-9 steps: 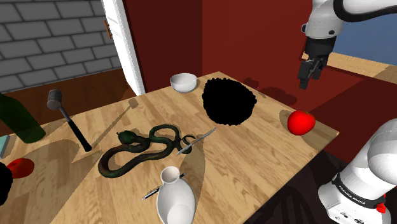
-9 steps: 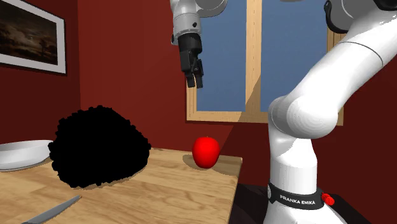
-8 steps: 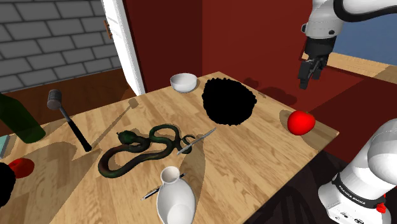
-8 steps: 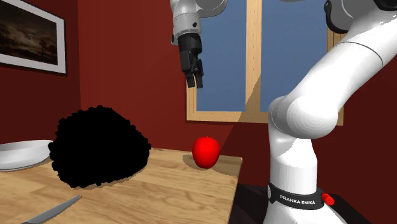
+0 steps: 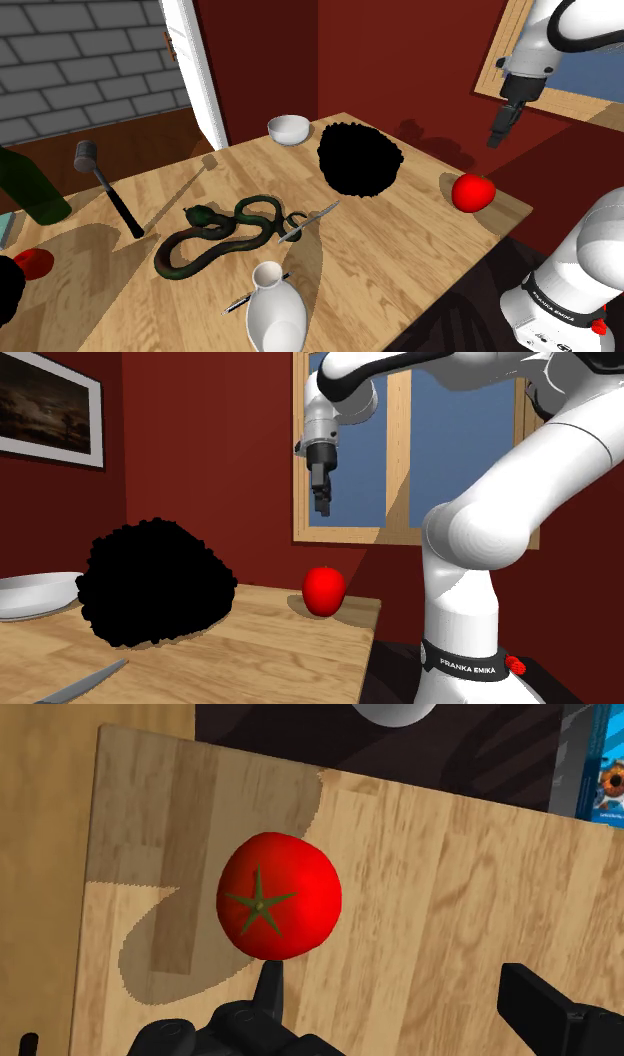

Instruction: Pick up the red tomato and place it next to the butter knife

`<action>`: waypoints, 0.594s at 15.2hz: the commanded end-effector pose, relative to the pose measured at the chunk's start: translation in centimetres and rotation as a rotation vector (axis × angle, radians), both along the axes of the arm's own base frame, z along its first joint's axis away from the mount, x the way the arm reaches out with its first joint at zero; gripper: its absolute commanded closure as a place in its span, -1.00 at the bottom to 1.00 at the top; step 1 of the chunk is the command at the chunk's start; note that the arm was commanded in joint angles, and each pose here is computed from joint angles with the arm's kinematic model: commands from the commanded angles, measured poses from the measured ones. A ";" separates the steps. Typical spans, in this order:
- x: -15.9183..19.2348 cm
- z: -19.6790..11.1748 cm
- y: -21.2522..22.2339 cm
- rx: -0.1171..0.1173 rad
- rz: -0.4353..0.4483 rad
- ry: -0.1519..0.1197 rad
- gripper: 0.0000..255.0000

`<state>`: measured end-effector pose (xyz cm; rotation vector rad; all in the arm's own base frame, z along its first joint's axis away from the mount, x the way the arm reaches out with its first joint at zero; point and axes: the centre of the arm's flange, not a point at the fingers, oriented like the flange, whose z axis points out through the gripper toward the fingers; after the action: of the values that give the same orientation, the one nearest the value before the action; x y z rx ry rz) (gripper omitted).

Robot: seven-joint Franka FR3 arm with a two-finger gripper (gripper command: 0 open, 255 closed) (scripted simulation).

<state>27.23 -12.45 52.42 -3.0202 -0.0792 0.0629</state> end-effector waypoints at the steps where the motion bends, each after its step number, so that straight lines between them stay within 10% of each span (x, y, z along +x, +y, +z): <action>1: -0.7 -2.0 -2.7 0.060 0.035 -0.029 -1.00; 8: -1.8 -9.9 -11.8 0.266 0.141 -0.118 -1.00; 9: -1.8 -9.9 -11.8 0.267 0.141 -0.118 -1.00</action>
<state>25.42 -23.38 43.25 -2.7601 -0.2750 -0.0938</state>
